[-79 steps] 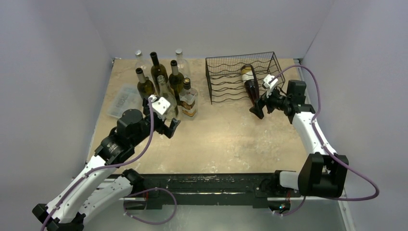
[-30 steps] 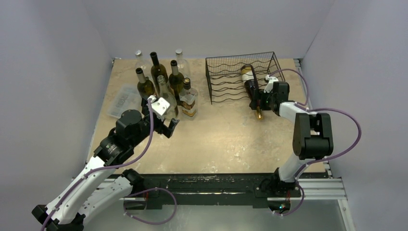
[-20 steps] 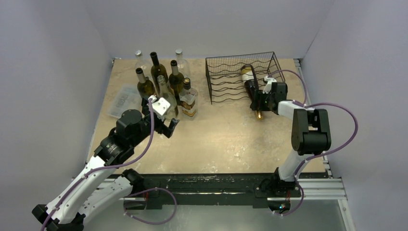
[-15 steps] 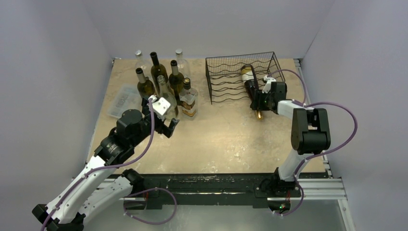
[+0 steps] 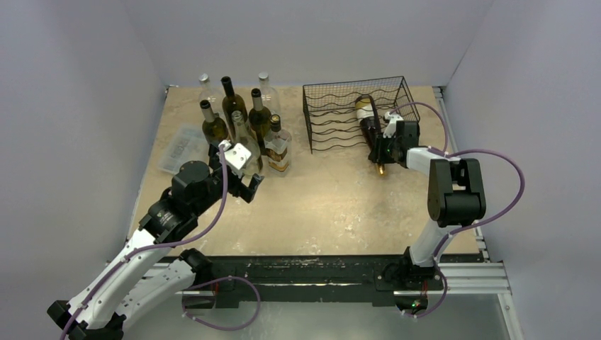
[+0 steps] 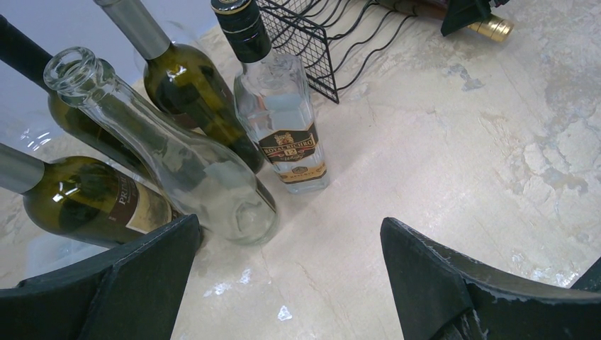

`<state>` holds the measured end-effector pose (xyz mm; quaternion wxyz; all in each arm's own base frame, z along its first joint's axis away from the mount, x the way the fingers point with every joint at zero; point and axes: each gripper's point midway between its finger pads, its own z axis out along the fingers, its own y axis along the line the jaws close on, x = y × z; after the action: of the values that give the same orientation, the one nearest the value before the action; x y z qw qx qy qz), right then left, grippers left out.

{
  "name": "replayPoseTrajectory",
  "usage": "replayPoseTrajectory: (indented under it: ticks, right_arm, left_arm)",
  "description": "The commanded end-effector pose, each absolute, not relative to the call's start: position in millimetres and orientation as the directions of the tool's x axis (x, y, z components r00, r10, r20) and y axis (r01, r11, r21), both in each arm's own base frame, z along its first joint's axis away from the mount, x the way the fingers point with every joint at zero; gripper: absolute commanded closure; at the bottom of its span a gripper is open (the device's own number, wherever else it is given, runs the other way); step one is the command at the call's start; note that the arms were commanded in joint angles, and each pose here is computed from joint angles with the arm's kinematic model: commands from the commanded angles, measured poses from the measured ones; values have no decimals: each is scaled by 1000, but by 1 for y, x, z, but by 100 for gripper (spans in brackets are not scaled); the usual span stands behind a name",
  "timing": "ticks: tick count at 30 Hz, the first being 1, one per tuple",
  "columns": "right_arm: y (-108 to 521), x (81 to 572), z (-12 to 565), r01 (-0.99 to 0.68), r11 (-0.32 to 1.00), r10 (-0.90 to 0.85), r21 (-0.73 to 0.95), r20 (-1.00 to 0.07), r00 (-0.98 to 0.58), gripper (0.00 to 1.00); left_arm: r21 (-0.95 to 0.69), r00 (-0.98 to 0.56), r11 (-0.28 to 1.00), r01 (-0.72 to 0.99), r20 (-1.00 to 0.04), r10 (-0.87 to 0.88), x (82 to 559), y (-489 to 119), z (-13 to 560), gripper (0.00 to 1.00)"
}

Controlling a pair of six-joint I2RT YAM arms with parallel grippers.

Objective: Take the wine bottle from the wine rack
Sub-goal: Pick up the wine bottle from the wine rack.

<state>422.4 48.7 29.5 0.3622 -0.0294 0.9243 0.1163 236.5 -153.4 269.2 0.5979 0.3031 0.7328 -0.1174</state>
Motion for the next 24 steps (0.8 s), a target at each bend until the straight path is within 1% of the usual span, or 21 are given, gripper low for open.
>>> replayPoseTrajectory:
  ticks: [1,6,8,18,24]
  right_arm:
    - [56,434,53,-180,962,25,204,-726,-687,86]
    - [60,430,54,-185,954,44,236,-721,-692,98]
    - [61,428,53,-188,948,54,255,-715,-697,100]
    - [57,418,62,-196,926,105,323,-718,-688,100]
    - [57,412,70,-226,925,80,306,-738,-670,100]
  left_arm:
    - [207,-81,799,564,-950,303,239,-148,280,0]
    - [210,-82,800,562,-949,306,239,-148,279,0]
    - [212,-81,800,561,-948,308,239,-148,279,0]
    - [217,-85,803,555,-946,314,241,-146,278,0]
    - [223,-88,804,551,-943,321,242,-145,276,0]
